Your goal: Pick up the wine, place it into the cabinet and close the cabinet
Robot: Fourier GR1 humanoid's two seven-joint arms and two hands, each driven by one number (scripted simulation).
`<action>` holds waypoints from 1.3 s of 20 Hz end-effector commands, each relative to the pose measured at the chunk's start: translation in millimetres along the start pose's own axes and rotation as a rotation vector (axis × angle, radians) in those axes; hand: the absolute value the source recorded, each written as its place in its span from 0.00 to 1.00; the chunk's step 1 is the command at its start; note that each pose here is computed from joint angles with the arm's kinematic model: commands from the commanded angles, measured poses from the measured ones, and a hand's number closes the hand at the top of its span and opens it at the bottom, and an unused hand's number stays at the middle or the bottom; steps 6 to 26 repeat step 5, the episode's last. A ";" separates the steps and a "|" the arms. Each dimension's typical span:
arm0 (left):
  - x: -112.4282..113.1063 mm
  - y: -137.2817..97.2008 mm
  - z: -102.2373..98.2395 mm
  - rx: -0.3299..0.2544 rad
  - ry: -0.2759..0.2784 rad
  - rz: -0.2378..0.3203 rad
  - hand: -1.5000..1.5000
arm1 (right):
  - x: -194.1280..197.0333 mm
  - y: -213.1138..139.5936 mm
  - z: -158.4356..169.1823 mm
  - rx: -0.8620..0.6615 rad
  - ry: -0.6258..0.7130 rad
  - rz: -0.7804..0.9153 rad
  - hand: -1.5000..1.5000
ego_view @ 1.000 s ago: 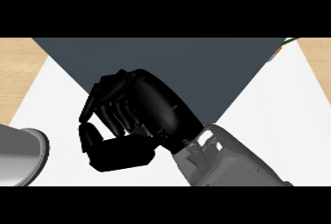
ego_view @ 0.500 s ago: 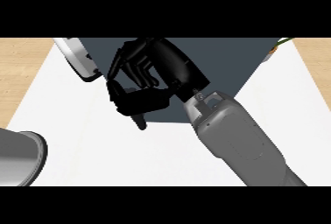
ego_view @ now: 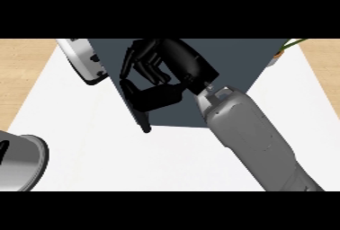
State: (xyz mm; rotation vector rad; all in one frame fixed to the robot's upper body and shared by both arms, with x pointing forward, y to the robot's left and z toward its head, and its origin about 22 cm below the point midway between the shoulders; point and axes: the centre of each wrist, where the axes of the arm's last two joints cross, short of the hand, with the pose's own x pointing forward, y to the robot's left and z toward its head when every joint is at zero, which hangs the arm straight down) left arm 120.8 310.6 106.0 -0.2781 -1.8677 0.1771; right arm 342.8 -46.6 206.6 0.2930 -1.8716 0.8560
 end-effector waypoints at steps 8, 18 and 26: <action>-20.7 -15.8 -11.7 0.004 -0.004 0.010 0.00 | -29.2 -61.3 0.2 -0.180 0.109 0.040 1.00; -20.7 -15.8 -11.7 0.004 -0.004 0.010 0.00 | -29.2 -61.3 0.2 -0.180 0.109 0.040 1.00; -20.7 -15.8 -11.7 0.004 -0.004 0.010 0.00 | -29.2 -61.3 0.2 -0.180 0.109 0.040 1.00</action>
